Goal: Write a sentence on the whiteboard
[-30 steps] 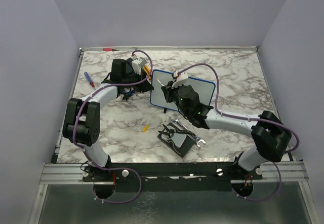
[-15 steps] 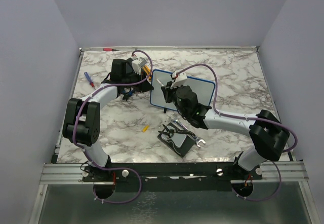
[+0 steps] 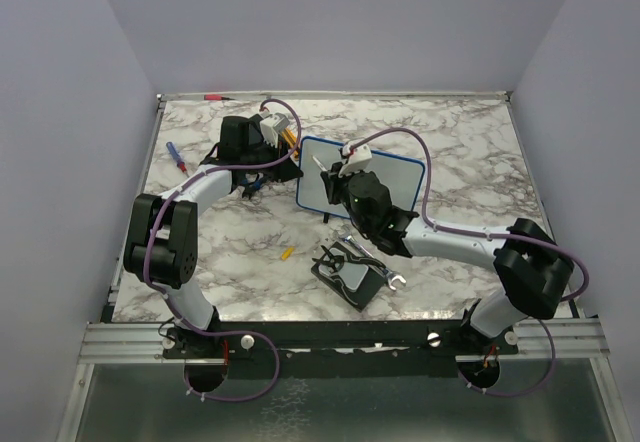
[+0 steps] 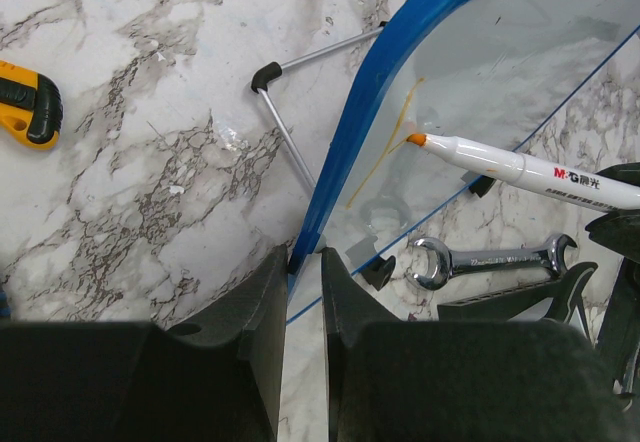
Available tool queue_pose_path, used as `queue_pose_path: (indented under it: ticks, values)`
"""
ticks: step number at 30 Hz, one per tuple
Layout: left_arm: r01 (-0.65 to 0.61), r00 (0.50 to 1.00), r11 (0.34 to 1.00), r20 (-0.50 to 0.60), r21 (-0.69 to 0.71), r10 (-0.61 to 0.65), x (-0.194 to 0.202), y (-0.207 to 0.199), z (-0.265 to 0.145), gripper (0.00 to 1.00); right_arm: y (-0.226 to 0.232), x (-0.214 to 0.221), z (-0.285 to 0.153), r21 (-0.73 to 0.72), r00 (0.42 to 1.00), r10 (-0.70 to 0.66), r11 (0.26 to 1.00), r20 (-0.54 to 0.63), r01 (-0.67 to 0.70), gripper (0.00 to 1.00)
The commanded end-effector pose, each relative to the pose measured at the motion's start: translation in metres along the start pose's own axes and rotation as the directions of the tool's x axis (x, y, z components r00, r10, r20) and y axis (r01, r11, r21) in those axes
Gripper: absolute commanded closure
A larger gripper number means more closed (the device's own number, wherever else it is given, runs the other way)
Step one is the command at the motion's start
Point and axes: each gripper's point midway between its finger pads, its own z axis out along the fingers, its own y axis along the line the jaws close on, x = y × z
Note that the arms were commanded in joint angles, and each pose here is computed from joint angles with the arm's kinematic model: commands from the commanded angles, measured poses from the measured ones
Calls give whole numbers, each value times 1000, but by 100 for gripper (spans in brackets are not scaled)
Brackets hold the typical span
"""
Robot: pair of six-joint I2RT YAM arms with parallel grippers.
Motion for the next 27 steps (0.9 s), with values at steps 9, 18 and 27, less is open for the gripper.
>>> queue_pose_path:
  ticks: [9,18,27]
  values:
    - [-57,998,998,30,8,57,-17,-10,-5,82,-6,-15,-9,-2,999,-1,1000,51,1,100]
    - [-56,998,998,29,8,55,-17,-10,-5,82,2,-45,-18,-58,992,-2,998,123,9,100]
    - [-55,998,998,26,8,55,-16,-10,-4,83,-1,-44,-6,-10,992,-25,1000,127,27,100]
